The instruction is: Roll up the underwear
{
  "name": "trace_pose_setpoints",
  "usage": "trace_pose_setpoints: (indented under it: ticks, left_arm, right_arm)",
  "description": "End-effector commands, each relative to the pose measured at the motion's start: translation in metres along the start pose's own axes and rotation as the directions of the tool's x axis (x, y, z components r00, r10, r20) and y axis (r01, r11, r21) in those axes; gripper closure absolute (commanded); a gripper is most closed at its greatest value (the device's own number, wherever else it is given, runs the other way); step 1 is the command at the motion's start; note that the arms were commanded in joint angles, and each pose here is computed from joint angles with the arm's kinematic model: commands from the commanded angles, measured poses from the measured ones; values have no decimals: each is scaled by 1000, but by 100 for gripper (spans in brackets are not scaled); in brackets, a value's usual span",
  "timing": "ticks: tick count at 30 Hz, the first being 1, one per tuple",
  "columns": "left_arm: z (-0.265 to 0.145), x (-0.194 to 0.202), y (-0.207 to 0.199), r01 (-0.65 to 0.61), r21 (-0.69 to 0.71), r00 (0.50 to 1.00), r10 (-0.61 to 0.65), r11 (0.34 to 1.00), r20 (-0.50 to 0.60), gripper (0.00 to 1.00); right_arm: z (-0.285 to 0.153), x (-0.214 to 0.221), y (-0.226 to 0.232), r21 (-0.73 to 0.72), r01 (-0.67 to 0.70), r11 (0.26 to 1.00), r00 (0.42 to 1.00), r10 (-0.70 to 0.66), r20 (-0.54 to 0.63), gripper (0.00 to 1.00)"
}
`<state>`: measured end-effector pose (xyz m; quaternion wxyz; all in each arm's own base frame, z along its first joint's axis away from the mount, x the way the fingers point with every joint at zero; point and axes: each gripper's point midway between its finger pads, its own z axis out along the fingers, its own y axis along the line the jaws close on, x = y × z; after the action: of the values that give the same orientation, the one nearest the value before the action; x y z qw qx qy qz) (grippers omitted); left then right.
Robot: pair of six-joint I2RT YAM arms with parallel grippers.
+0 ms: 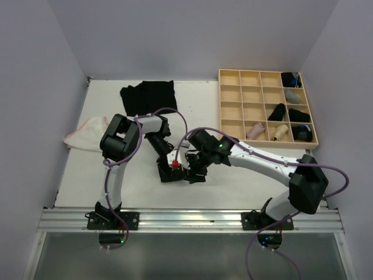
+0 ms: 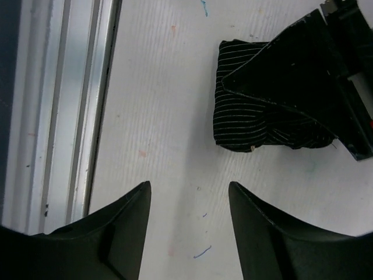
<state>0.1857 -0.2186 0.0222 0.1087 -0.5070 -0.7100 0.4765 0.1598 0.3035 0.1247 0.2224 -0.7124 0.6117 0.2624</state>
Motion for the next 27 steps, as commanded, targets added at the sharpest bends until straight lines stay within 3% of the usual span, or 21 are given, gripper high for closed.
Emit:
trace_pose_setpoints:
  ticks: [1, 13, 14, 16, 22, 24, 27]
  left_arm:
    - [6, 38, 55, -106, -104, 980, 87, 989, -177, 85]
    - [8, 39, 60, -95, -107, 984, 77, 990, -159, 81]
    - [8, 38, 61, -96, -108, 984, 78, 990, -159, 81]
    - [8, 39, 60, -97, -109, 984, 79, 989, -159, 80]
    - [7, 34, 58, -102, -116, 987, 86, 988, -133, 77]
    - [4, 31, 55, -108, -121, 988, 93, 987, -122, 70]
    - [-17, 13, 46, -152, -179, 987, 141, 972, -72, 62]
  right_arm:
    - [35, -10, -32, 90, 141, 986, 990, -143, 15, 39]
    - [108, -8, -42, 76, 210, 975, 978, -210, -11, 42]
    - [111, -7, -41, 67, 211, 975, 977, -211, -13, 44]
    - [119, -1, -38, 38, 207, 978, 978, -207, -21, 62]
    - [134, 14, -32, -3, 186, 983, 982, -186, -33, 85]
    - [134, 18, -24, -43, 190, 981, 981, -192, -29, 96]
    - [132, 22, -6, -131, 169, 977, 984, -174, -28, 100]
